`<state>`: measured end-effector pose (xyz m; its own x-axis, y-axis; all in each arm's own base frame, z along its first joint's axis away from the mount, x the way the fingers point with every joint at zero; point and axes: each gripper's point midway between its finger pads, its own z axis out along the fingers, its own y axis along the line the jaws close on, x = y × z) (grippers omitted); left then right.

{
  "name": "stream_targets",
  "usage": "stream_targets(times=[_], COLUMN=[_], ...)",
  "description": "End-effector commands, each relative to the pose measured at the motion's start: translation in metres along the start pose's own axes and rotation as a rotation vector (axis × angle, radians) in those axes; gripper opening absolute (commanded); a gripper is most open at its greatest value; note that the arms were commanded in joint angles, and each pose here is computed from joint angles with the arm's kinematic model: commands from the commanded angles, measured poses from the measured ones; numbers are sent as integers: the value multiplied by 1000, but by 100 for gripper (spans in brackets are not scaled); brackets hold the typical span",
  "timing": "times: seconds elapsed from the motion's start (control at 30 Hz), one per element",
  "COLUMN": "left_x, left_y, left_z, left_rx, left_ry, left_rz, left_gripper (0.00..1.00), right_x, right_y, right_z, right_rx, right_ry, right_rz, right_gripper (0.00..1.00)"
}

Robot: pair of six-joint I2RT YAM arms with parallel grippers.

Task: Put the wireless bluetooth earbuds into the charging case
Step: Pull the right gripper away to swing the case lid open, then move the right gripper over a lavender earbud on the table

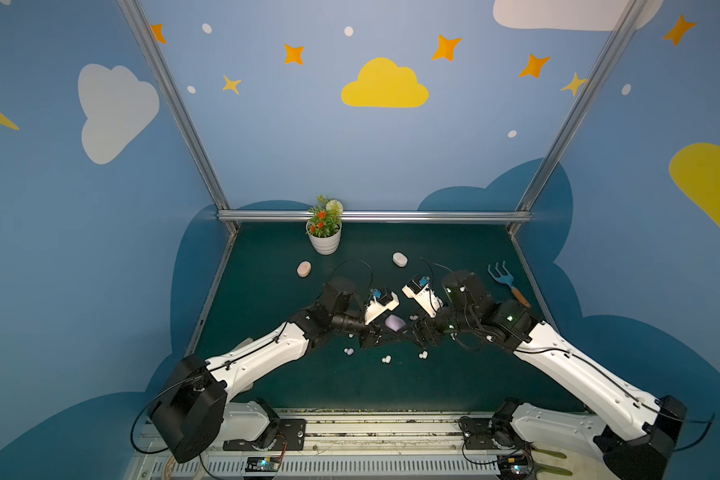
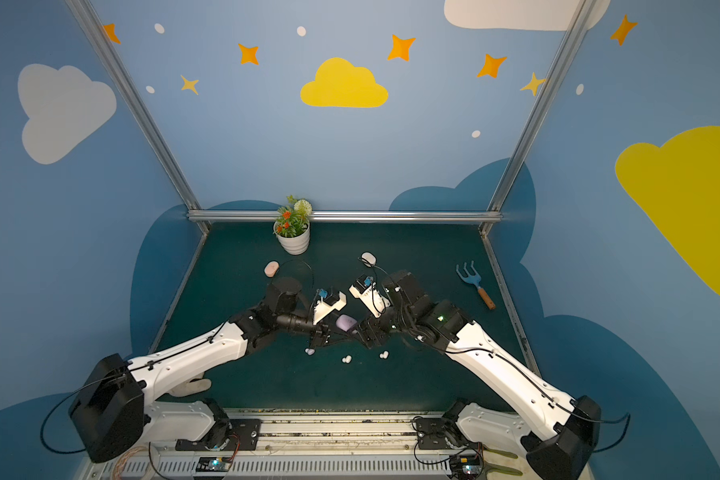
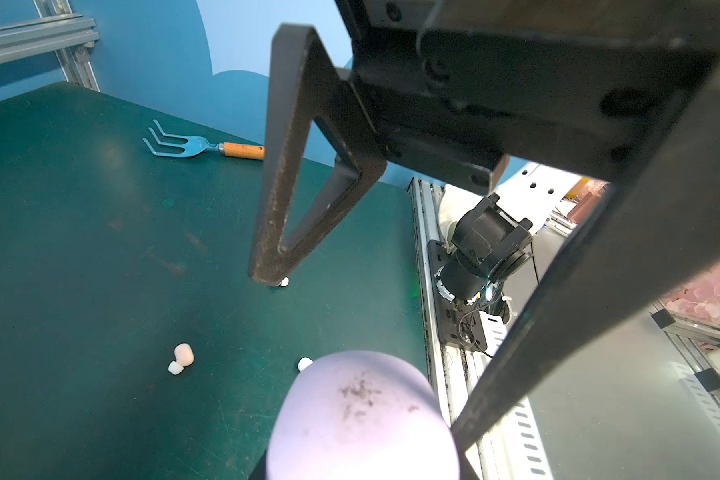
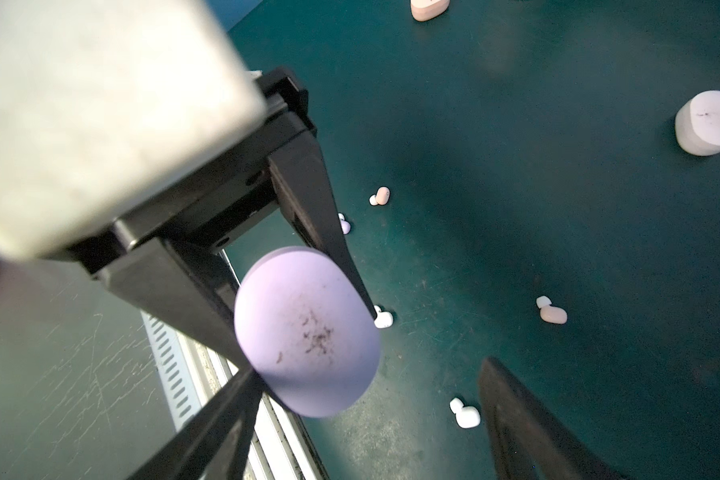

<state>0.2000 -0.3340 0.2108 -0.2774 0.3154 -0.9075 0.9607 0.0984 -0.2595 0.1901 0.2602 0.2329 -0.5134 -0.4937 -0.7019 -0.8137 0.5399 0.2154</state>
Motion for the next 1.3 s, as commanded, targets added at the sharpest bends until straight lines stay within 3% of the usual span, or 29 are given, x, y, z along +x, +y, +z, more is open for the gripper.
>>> stream_targets(times=[0.0, 0.53, 1.03, 1.27], left_x=[-18, -19, -17, -16], left_y=[-11, -22, -9, 11], left_z=[-7, -8, -8, -19], left_rx=[31, 55, -9, -73], left_ry=[-39, -39, -51, -73], left_rz=[47, 73, 42, -20], left_gripper=[24, 24, 22, 22], right_x=[-9, -18, -23, -11], right_y=[-7, -53, -45, -44], right_z=[-3, -12, -19, -34], right_rx=[45, 243, 178, 164], right_ry=[-26, -48, -54, -36], right_rz=[-15, 143, 198, 335], right_gripper=[80, 78, 80, 83])
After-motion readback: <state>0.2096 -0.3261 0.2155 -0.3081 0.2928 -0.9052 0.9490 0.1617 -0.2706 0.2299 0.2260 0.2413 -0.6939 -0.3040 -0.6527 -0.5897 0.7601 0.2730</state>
